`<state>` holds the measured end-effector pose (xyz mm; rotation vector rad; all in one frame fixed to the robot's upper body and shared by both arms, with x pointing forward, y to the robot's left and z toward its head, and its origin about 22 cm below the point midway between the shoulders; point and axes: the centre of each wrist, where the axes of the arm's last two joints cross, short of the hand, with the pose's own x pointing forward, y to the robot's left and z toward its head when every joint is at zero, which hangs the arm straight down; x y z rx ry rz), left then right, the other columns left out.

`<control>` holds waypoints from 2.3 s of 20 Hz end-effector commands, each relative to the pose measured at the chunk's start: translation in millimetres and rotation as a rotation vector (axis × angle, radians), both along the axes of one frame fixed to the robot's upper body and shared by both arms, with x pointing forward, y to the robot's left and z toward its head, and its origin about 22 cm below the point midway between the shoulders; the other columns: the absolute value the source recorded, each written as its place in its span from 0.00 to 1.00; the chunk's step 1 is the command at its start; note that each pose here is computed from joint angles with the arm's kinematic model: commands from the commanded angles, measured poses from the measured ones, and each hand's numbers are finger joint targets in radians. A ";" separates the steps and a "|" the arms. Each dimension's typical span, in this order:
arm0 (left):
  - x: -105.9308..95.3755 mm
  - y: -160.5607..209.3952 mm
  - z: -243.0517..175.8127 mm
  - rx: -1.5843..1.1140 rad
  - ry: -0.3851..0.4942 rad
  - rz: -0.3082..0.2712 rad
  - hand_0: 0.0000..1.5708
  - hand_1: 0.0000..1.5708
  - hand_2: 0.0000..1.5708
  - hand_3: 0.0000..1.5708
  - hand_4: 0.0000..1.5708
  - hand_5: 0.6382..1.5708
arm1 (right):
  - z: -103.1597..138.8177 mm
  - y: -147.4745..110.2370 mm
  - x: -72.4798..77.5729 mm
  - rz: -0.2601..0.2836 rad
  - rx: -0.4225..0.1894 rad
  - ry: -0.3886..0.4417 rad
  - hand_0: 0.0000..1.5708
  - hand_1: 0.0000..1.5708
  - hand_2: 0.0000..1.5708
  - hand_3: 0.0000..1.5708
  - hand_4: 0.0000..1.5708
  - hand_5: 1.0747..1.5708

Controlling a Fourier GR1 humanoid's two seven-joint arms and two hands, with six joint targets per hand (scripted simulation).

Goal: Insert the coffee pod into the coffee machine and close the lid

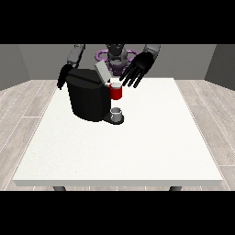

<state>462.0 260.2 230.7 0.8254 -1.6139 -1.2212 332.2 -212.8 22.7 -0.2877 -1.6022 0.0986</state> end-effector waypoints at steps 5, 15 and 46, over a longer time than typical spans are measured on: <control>-8.4 -30.1 -91.2 -0.434 0.175 -0.110 0.00 0.00 0.10 0.00 0.00 1.00 | -38.2 -40.7 -25.7 -0.076 0.026 0.112 0.00 0.00 0.00 0.00 0.00 1.00; -85.2 -31.5 -268.9 -1.028 0.497 0.027 0.00 0.00 0.00 0.00 0.27 1.00 | -51.0 -43.7 -52.0 -0.002 0.130 0.100 0.00 0.00 0.00 0.00 0.00 1.00; -139.9 -40.5 -234.3 -1.092 0.413 -0.040 0.00 0.00 0.00 0.00 0.18 1.00 | 23.5 -74.3 34.2 0.042 0.179 0.114 0.00 0.00 0.00 0.00 0.00 1.00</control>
